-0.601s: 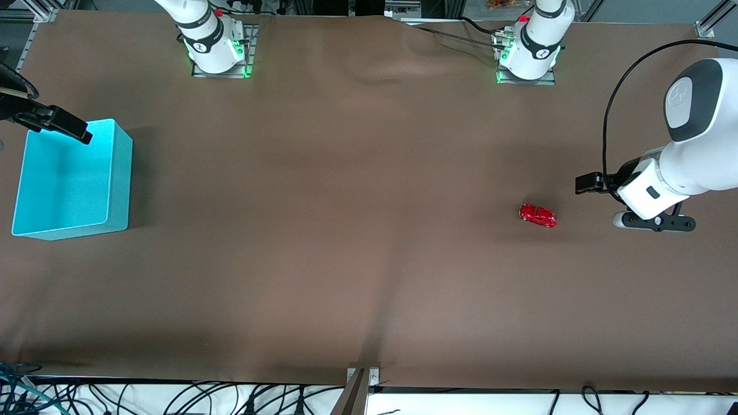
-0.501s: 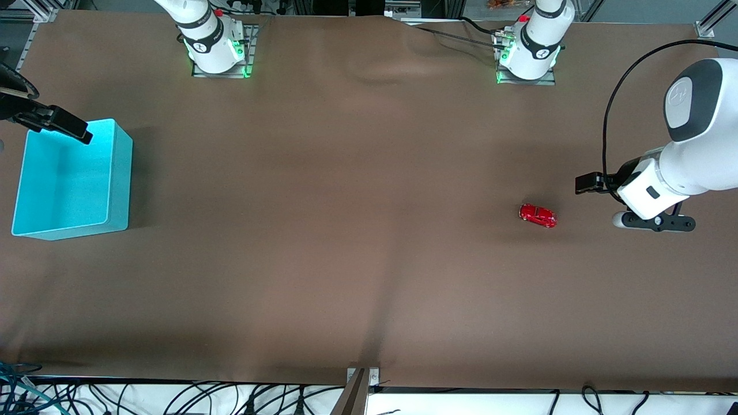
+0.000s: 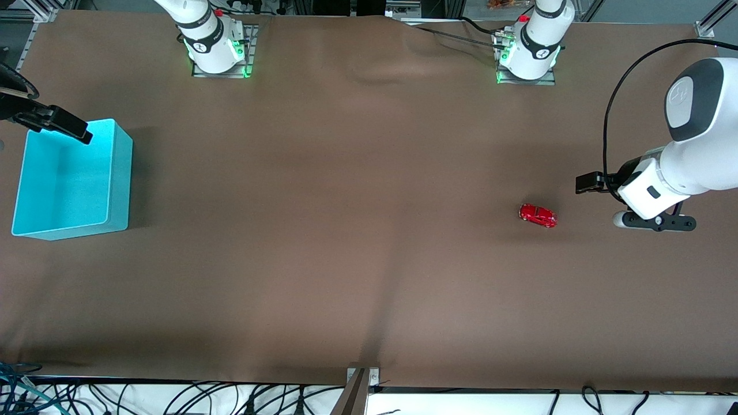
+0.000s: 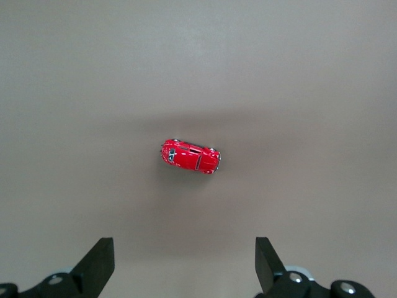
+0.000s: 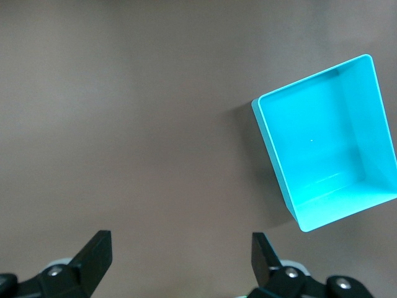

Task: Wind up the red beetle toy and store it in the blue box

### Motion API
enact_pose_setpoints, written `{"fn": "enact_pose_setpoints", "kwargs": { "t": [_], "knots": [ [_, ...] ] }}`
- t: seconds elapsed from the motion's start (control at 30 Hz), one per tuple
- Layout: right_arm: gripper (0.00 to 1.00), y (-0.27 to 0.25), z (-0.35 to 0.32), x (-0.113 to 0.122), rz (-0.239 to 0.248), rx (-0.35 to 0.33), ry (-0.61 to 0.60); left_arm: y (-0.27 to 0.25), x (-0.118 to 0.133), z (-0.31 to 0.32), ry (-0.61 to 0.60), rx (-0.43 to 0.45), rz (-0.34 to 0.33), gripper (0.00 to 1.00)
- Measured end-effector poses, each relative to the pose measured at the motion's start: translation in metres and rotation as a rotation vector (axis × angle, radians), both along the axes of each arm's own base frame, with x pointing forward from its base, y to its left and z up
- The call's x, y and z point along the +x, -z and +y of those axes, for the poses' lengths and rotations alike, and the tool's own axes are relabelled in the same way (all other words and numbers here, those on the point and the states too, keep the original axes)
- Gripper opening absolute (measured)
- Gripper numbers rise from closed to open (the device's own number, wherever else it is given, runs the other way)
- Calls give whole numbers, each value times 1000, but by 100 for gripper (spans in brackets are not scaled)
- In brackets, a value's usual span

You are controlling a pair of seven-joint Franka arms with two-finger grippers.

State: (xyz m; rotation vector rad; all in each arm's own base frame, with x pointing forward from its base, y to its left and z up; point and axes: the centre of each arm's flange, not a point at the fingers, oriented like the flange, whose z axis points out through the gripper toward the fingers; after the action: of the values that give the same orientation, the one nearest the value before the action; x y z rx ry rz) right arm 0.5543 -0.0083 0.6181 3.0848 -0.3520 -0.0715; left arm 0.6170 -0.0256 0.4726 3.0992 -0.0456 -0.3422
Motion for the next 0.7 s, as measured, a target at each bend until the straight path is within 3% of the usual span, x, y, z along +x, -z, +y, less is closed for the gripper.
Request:
{"fn": "enact_pose_setpoints", "kwargs": {
  "t": [0.33,0.7],
  "knots": [
    [100,0,0,0,0,0,0,30,5,12,-165,45,55,100],
    [100,0,0,0,0,0,0,80,21,12,-575,157,63,100]
  ]
}}
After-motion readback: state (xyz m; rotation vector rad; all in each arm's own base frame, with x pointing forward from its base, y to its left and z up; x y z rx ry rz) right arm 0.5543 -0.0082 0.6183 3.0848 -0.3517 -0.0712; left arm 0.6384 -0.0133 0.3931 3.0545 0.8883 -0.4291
